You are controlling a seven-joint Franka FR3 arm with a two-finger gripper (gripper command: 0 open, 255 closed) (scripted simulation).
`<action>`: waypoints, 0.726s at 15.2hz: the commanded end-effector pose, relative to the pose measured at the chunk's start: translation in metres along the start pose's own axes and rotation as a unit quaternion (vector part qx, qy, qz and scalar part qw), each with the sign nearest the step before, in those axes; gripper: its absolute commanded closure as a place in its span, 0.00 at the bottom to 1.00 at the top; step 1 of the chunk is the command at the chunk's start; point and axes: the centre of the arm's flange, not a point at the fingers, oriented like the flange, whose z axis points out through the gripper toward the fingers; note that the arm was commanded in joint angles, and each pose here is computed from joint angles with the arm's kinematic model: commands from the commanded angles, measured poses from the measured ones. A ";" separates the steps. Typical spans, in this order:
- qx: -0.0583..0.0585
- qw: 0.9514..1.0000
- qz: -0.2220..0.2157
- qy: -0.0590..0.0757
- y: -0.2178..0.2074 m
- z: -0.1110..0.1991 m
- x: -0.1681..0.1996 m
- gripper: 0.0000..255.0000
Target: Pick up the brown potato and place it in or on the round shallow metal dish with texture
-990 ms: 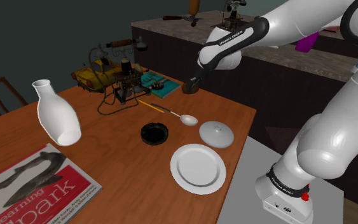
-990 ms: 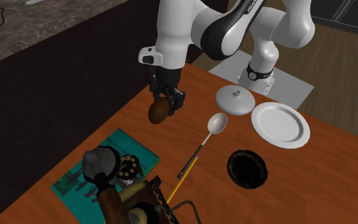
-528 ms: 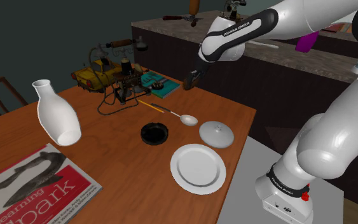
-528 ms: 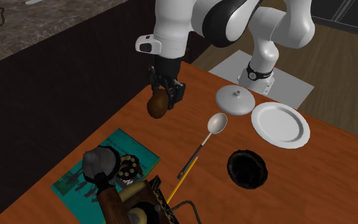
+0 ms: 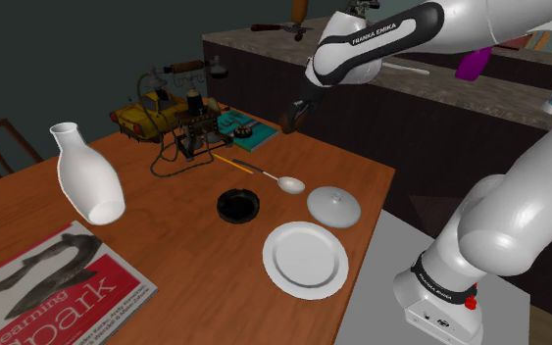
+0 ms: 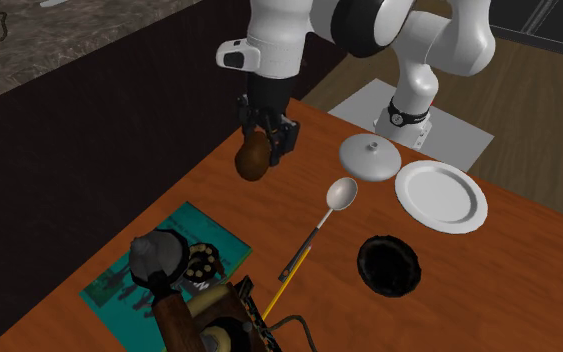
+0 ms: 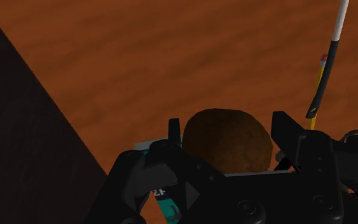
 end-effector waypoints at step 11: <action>0.000 1.000 0.001 0.000 -0.151 -0.001 -0.035 1.00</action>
